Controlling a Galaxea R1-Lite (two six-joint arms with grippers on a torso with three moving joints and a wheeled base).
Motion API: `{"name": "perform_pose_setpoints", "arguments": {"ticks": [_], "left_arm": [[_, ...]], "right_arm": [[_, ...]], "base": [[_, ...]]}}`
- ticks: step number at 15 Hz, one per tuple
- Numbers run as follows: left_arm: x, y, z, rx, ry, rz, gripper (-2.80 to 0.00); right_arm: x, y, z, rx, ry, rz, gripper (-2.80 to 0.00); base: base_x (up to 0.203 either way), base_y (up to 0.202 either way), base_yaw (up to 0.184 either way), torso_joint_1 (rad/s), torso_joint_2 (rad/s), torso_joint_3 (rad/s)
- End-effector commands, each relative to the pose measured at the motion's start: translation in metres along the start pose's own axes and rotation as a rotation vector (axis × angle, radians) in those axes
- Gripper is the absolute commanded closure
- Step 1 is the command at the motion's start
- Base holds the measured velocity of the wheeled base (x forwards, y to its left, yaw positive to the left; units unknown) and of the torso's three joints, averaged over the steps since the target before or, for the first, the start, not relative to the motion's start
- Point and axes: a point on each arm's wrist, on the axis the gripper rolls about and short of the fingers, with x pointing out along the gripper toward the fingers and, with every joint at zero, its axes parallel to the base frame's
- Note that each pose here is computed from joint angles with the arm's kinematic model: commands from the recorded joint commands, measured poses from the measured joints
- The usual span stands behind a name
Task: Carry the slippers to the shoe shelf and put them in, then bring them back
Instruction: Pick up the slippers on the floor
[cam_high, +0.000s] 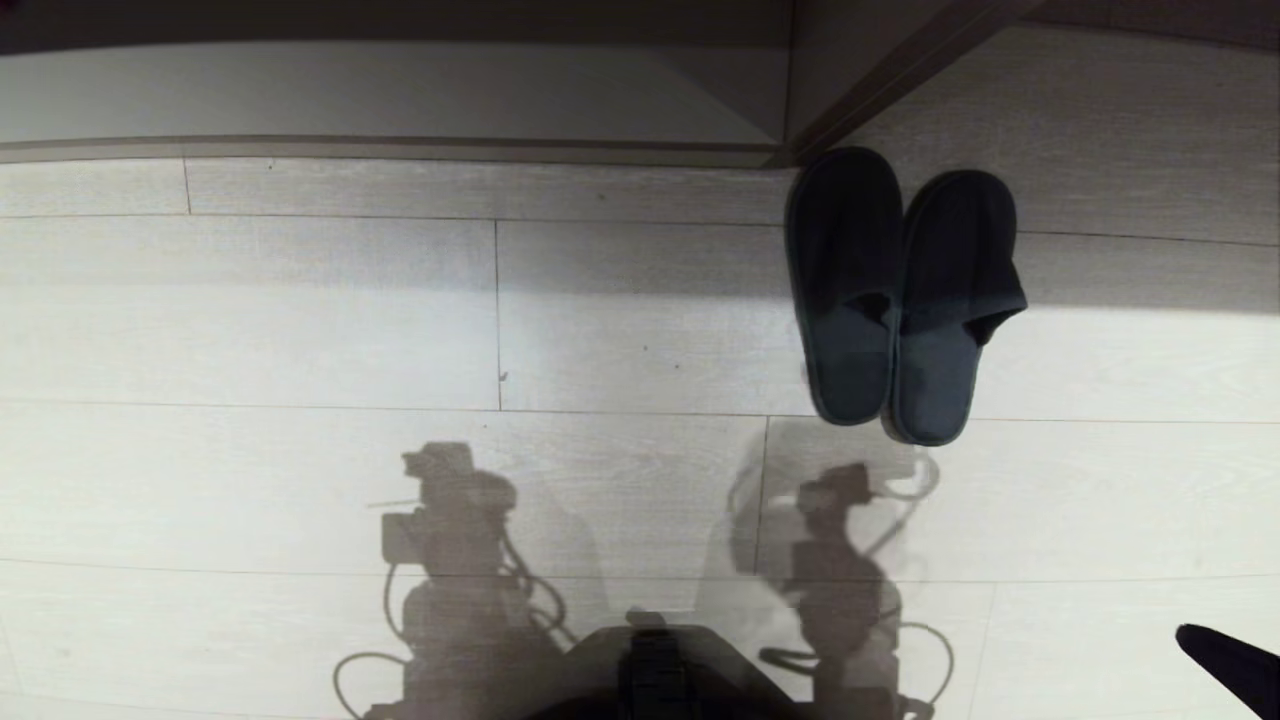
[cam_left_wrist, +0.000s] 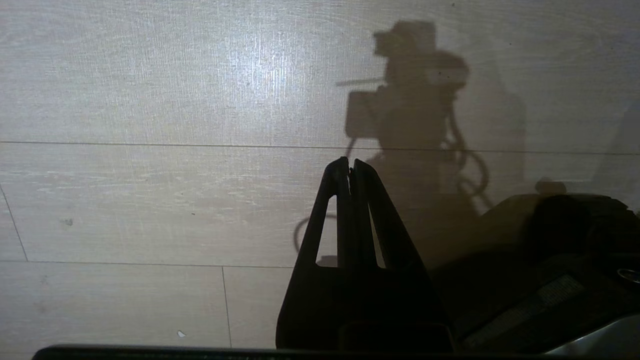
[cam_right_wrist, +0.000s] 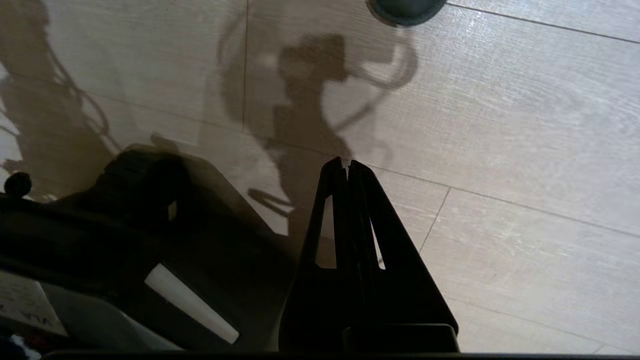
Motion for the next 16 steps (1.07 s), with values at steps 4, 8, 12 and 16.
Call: {"name": "perform_pose_setpoints", "arguments": {"ticks": [4, 8, 12, 16], "left_arm": [[0.001, 0.0, -0.002, 0.004, 0.009, 0.001, 0.0], [0.001, 0.0, -0.002, 0.004, 0.009, 0.001, 0.0], [0.001, 0.0, -0.002, 0.004, 0.009, 0.001, 0.0], [0.001, 0.0, -0.002, 0.004, 0.009, 0.002, 0.0]], "right_arm": [[0.102, -0.021, 0.01, -0.025, 0.187, 0.062, 0.0], [0.145, -0.023, 0.009, -0.055, 0.133, 0.091, -2.8], [0.171, -0.016, 0.026, -0.086, -0.02, 0.118, -2.8], [0.191, -0.022, 0.037, -0.121, -0.055, -0.036, -2.8]], "base": [[0.0, 0.0, 0.0, 0.0, 0.0, 0.0], [0.0, 0.0, 0.0, 0.0, 0.0, 0.0], [0.0, 0.0, 0.0, 0.0, 0.0, 0.0], [0.0, 0.0, 0.0, 0.0, 0.0, 0.0]]}}
